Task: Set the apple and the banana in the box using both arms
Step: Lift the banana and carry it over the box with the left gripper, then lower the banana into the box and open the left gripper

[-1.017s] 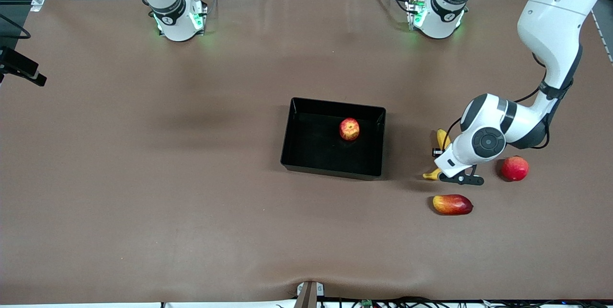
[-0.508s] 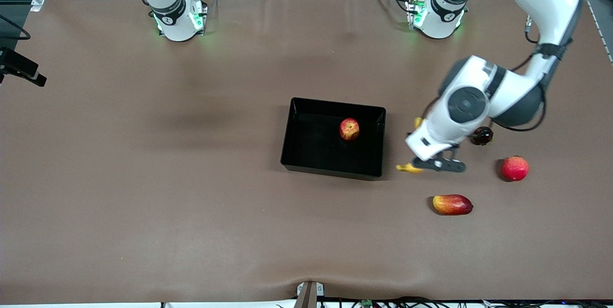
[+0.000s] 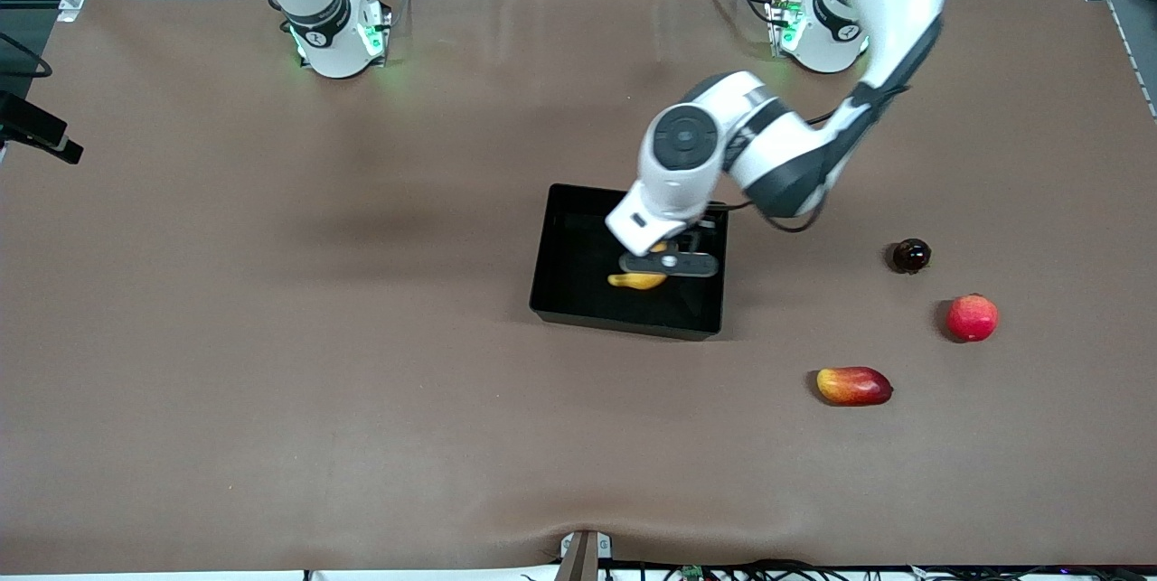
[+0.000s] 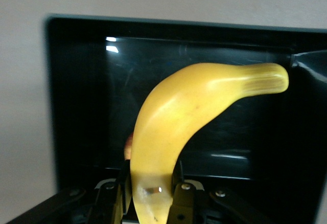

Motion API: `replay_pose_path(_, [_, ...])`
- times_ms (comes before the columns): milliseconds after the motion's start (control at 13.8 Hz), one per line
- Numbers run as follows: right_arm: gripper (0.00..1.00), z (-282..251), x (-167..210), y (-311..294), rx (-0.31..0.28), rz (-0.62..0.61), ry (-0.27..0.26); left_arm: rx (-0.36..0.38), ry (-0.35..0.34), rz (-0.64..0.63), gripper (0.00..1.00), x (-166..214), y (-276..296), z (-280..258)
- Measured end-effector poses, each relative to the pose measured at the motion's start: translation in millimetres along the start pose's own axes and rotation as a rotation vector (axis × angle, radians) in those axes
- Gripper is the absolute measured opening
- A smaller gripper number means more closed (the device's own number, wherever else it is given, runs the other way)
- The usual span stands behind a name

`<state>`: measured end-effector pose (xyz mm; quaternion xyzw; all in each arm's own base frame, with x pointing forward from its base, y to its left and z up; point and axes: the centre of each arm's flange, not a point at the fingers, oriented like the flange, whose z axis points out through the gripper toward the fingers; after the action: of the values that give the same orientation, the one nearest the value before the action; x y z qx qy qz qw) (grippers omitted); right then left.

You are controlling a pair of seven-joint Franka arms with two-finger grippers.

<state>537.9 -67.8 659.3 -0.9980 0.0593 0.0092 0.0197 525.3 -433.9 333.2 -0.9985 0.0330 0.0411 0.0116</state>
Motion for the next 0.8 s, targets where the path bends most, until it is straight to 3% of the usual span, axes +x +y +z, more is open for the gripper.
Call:
replay_pose_path(508, [1.00,2,1,6,0.000,0.011,-0.003,0.022,-0.002,0.019,0.33,-3,54,85])
replay_pose_path(799, [1.00,2,1,8,0.000,0.016,-0.004,0.019,-0.008,0.014,0.33,2,55,126])
